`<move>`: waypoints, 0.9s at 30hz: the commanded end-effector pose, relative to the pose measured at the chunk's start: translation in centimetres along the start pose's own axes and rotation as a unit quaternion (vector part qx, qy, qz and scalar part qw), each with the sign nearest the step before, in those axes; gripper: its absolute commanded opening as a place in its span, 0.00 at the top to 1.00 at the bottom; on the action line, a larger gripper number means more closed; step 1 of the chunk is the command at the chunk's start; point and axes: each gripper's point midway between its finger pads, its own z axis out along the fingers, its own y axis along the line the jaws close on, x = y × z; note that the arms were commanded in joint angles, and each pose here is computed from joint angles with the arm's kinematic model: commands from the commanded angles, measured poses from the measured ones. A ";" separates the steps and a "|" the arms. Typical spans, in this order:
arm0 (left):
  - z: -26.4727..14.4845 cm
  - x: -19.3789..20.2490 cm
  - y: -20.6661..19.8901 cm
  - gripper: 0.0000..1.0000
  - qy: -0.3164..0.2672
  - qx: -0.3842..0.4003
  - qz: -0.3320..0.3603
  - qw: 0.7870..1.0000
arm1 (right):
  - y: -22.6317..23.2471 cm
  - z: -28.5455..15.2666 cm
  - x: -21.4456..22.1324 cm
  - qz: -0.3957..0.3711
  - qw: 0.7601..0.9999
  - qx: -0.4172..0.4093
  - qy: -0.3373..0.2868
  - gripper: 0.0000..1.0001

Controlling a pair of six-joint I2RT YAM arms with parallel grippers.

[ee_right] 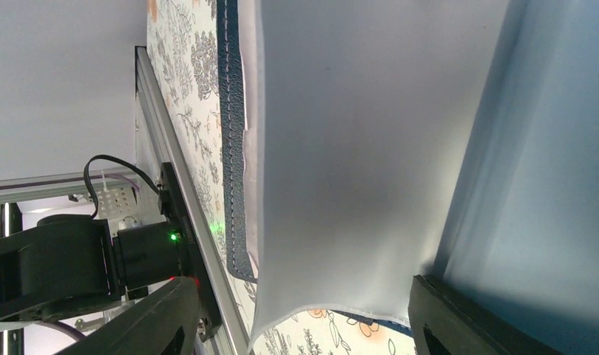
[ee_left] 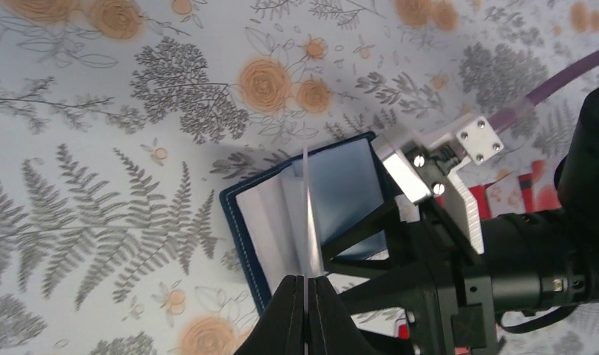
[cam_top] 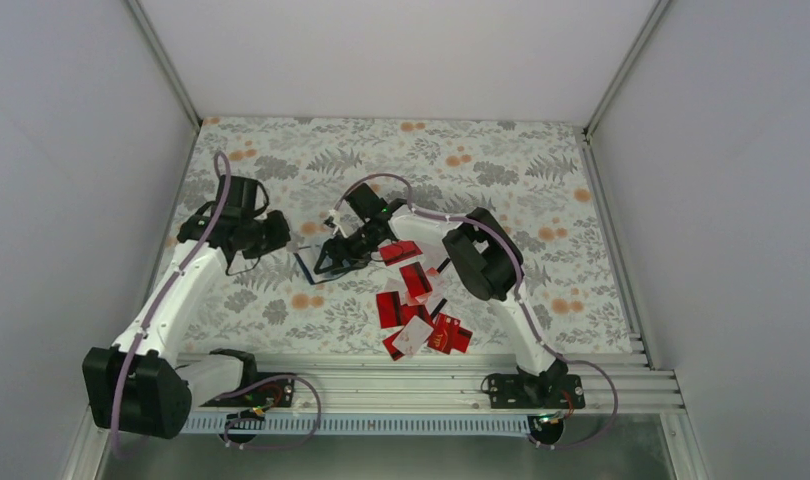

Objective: Put the credit cards into the card holder

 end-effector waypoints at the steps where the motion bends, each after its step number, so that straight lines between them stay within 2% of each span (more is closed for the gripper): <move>1: 0.7 -1.2 -2.2 0.98 -0.002 0.112 -0.023 0.993 | -2.2 1.5 0.5 0.008 1.000 0.025 0.003 0.28; 5: 1.2 -2.3 -3.4 0.98 -0.010 0.181 -0.012 0.983 | -1.9 1.6 0.3 -0.002 1.000 0.028 -0.001 0.29; 10: 3.4 -2.7 -4.0 0.98 0.004 0.215 -0.003 0.977 | 0.0 1.9 0.2 -0.044 0.999 0.018 0.003 0.28; 14: 5.6 -2.7 -3.3 0.98 0.026 0.202 -0.018 0.979 | 1.2 1.7 0.3 -0.069 0.998 0.011 0.000 0.28; 21: 6.8 -1.5 -2.3 0.98 0.045 0.189 -0.029 0.981 | 3.3 0.6 -0.2 -0.097 0.995 0.000 -0.023 0.28; 27: 7.3 0.9 -0.8 0.98 0.062 0.172 -0.044 0.982 | 2.4 0.7 -0.7 -0.076 0.996 0.020 -0.035 0.28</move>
